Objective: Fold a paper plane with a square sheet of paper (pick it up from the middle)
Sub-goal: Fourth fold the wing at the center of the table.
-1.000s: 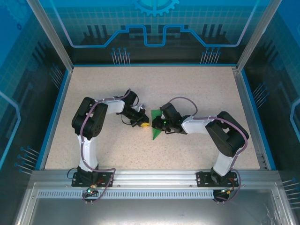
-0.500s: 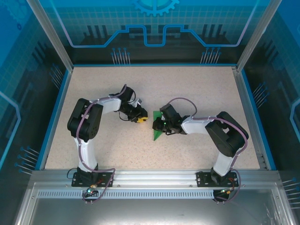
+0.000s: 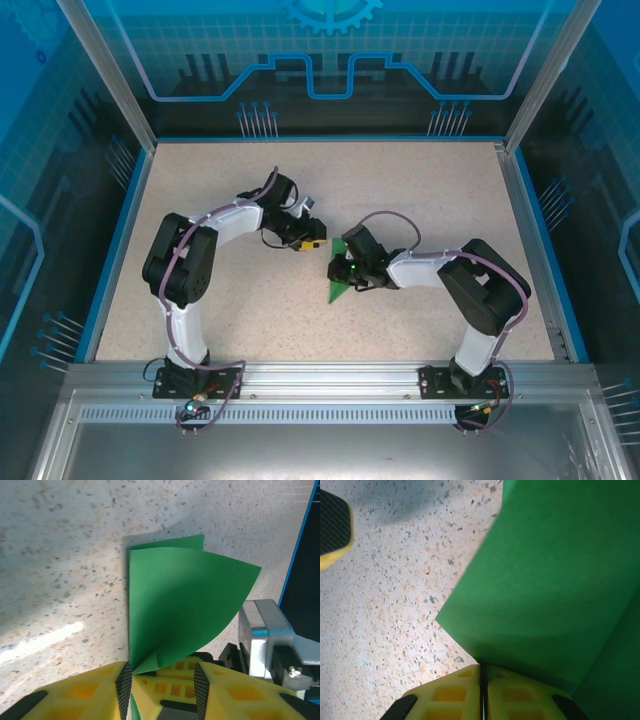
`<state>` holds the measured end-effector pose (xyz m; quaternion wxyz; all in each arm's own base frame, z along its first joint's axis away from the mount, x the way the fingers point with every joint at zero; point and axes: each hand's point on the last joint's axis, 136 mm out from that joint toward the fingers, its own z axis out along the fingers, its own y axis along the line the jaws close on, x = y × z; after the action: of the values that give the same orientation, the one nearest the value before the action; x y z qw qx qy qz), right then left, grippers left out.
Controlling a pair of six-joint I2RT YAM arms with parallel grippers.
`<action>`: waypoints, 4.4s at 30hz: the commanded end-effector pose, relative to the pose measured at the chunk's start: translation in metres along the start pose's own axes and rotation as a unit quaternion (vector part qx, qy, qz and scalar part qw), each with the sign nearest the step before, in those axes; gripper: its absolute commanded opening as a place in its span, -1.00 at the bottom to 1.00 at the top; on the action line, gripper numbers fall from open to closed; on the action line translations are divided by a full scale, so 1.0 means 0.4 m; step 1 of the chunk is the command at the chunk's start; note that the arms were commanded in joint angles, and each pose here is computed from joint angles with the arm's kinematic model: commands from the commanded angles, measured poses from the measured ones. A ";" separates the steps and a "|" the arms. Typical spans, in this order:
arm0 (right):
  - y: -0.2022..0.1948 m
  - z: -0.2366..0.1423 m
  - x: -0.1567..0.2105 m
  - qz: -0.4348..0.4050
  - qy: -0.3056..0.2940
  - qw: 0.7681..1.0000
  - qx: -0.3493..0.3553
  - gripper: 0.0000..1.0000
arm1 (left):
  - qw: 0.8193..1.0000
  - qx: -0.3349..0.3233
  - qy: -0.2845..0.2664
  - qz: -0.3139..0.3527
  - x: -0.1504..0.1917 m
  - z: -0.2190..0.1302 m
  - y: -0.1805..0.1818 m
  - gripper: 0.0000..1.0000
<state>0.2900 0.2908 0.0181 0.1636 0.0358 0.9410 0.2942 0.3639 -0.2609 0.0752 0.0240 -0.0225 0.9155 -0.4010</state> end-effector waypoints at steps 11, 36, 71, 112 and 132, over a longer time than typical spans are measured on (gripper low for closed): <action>-0.022 -0.018 0.021 -0.020 -0.013 1.000 0.016 -0.54 | 0.999 0.001 0.009 0.040 -0.002 0.003 -0.041 -0.16; -0.026 -0.019 0.026 -0.034 -0.023 0.999 -0.002 -0.34 | 0.997 -0.005 0.060 0.048 0.038 0.078 -0.016 -0.18; -0.023 -0.027 0.026 -0.036 -0.024 0.999 -0.004 -0.34 | 0.992 -0.044 0.101 0.063 0.062 0.151 0.022 -0.93; -0.017 -0.035 0.017 -0.054 -0.040 0.997 -0.035 -0.18 | 0.993 -0.006 0.094 0.065 0.120 0.125 0.020 -0.14; -0.047 -0.042 0.026 -0.019 -0.042 0.998 -0.050 -0.25 | 0.994 -0.079 0.060 0.048 0.124 0.096 0.082 -0.17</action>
<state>0.2800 0.2775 0.0254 0.2243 0.0048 0.9132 0.3403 0.3184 -0.2879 0.0243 -0.0270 0.0688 0.9280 -0.3652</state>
